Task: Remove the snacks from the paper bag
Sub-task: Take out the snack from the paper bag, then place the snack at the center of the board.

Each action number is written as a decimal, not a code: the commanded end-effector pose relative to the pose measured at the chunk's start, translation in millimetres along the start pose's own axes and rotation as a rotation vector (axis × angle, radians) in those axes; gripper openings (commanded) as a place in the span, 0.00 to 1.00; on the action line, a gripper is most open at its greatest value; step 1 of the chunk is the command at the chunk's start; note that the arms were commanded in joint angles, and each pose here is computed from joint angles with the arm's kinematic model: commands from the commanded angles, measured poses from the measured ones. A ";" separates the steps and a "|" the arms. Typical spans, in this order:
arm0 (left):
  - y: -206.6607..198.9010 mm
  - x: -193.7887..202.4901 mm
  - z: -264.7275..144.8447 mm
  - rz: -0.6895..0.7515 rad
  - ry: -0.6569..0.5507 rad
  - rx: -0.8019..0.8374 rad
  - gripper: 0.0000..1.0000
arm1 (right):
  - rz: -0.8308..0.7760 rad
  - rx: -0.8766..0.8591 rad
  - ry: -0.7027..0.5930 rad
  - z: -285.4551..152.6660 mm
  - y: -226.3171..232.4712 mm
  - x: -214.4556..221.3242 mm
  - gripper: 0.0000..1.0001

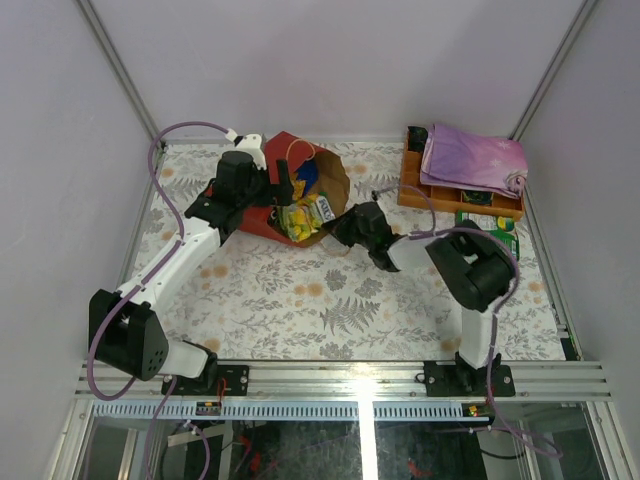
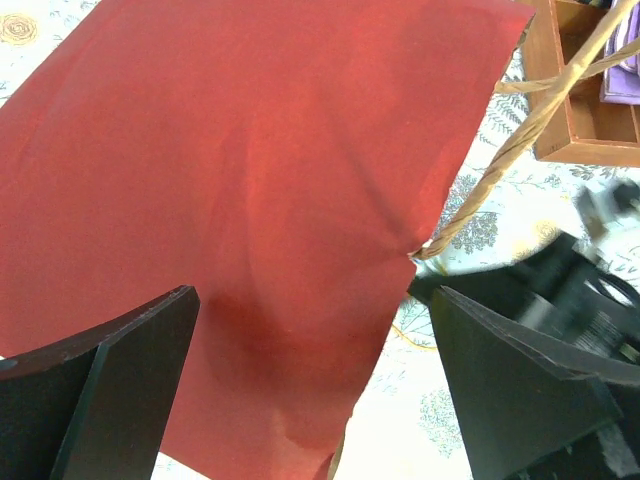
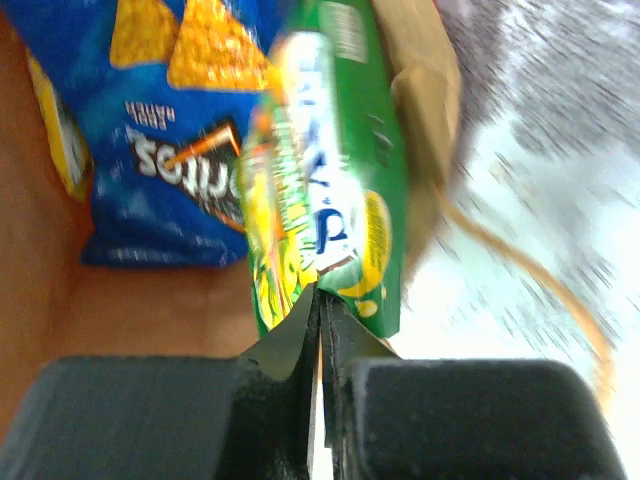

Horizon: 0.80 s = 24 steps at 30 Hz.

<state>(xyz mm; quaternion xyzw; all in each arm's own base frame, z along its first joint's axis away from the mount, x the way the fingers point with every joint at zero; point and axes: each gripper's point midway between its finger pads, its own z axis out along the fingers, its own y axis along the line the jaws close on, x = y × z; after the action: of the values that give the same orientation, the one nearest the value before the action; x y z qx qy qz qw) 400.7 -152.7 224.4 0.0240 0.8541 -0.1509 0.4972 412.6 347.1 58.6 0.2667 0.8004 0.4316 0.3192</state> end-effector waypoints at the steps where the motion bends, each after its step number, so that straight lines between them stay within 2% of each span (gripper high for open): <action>1: 6.8 -11.6 0.0 0.017 -0.031 -0.038 1.00 | -0.111 -0.056 0.041 -72.1 2.1 11.0 0.00; 5: 9.3 -10.9 1.6 0.020 -0.030 -0.051 1.00 | -0.156 0.052 0.049 -135.8 -45.4 16.6 0.00; 13: 8.6 -10.2 1.2 0.015 -0.029 -0.047 1.00 | -0.187 0.253 -0.162 -221.9 -108.3 -33.6 0.00; 19: 8.1 -12.7 -3.0 0.012 -0.041 -0.045 1.00 | -0.138 0.387 -0.282 -264.0 -150.5 -66.9 0.00; 24: 8.1 -12.9 -2.5 0.012 -0.041 -0.045 1.00 | -0.024 0.452 -0.284 -271.0 -179.4 -77.9 0.00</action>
<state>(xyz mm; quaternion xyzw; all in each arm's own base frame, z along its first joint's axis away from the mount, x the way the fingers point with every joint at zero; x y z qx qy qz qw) 402.9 -147.3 222.2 0.0170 0.8557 -0.1361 0.4990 245.8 81.6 63.7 0.3550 0.8125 0.2255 0.4036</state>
